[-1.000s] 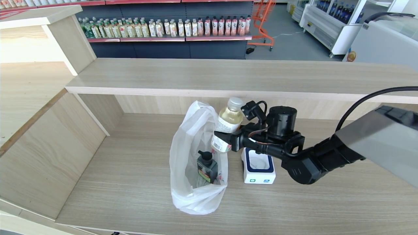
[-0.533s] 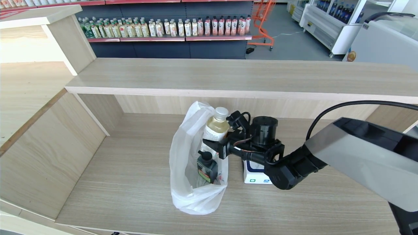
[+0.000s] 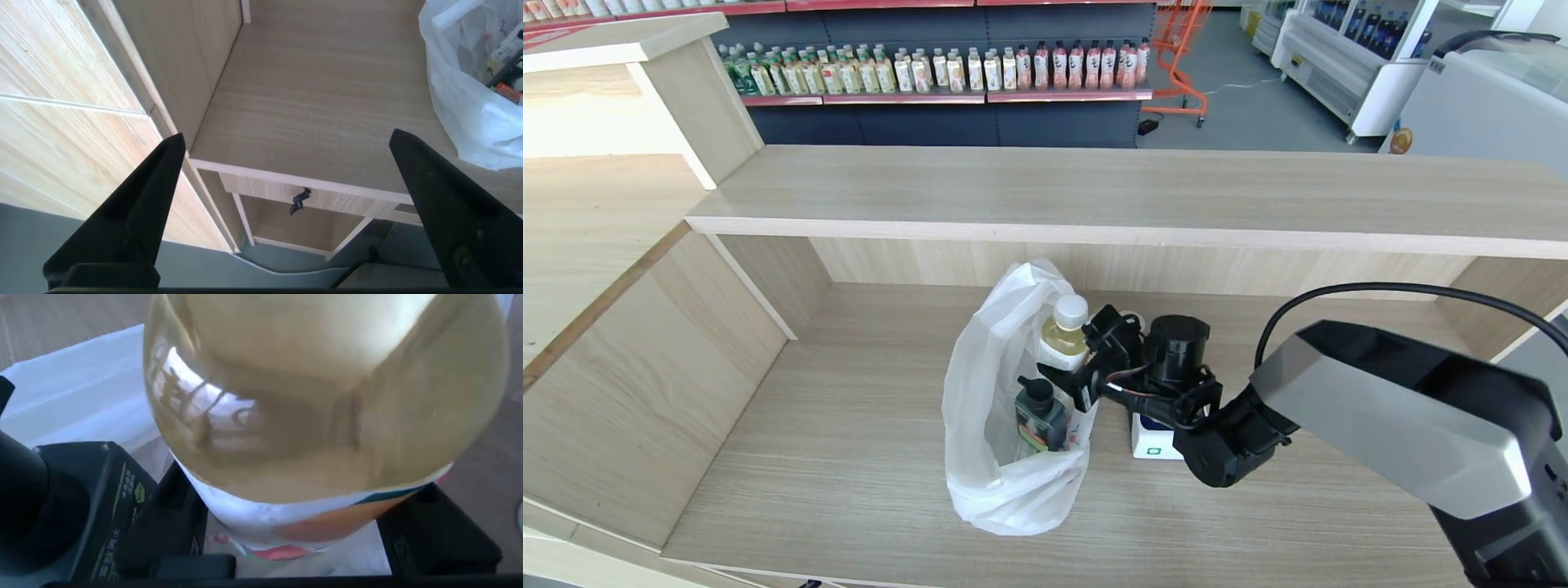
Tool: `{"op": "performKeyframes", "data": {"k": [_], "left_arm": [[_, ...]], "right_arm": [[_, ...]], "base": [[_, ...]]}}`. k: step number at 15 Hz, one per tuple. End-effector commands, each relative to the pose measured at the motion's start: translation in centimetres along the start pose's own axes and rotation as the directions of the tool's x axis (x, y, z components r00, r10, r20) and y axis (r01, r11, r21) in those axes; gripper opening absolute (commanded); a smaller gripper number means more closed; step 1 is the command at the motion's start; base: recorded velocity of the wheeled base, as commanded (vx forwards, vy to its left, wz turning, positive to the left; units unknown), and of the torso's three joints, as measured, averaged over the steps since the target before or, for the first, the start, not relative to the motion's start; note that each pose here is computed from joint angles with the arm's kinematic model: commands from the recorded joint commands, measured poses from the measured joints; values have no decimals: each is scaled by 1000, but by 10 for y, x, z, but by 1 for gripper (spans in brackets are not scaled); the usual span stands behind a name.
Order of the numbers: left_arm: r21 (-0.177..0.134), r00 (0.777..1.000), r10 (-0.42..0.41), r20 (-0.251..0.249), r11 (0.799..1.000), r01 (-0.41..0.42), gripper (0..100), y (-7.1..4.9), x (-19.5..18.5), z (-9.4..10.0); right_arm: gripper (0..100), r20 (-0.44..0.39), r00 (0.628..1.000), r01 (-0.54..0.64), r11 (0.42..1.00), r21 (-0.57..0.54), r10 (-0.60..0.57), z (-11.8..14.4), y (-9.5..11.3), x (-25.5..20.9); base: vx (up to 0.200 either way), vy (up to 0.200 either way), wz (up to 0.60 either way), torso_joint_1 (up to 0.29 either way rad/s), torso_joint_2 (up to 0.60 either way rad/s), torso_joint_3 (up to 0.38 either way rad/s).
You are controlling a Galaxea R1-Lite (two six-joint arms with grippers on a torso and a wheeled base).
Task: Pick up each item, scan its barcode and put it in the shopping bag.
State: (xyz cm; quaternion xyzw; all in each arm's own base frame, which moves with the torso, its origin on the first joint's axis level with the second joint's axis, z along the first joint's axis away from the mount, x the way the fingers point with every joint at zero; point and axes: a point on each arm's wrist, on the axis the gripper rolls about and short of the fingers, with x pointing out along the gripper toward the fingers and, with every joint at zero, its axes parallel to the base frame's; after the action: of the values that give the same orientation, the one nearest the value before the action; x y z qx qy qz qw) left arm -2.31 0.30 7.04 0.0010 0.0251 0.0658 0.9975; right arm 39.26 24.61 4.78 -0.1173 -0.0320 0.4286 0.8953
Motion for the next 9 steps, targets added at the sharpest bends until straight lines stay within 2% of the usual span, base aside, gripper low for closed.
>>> {"op": "performKeyframes", "data": {"k": [1, 3, 4, 6, 7, 8, 9], "left_arm": [[0, 1000, 0, 0, 1000, 0, 100, 0, 0, 0], [0, 1000, 0, 1, 1000, 0, 100, 0, 0, 0], [0, 1000, 0, 0, 1000, 0, 100, 0, 0, 0], [0, 1000, 0, 0, 1000, 0, 100, 0, 0, 0], [0, 1000, 0, 0, 1000, 0, 100, 0, 0, 0], [0, 1000, 0, 1, 1000, 0, 100, 0, 0, 0], [0, 1000, 0, 1, 1000, 0, 100, 0, 0, 0]], "right_arm": [[100, 0, 1000, 1, 1000, -1, -1, -5, 0, 2], [100, 16, 1000, 11, 1000, 24, -11, 8, -6, -3], [100, 22, 1000, 19, 997, 77, -21, 19, -11, -10], [100, 38, 999, 16, 967, 255, -26, 56, -12, -35], [100, 38, 999, 16, 958, 287, -28, 63, -12, -42], [100, 40, 998, 23, 918, 395, -43, 94, -12, -81], [100, 25, 999, 29, 903, 428, -44, 102, -9, -98]], "base": [[0, 0, 0, 0, 0, 0], [0, 0, 0, 0, 0, 0], [0, 0, 0, 0, 0, 0], [0, 0, 0, 0, 0, 0], [0, 0, 0, 0, 0, 0], [0, 0, 0, 0, 0, 0], [0, 0, 0, 0, 0, 0]]}}
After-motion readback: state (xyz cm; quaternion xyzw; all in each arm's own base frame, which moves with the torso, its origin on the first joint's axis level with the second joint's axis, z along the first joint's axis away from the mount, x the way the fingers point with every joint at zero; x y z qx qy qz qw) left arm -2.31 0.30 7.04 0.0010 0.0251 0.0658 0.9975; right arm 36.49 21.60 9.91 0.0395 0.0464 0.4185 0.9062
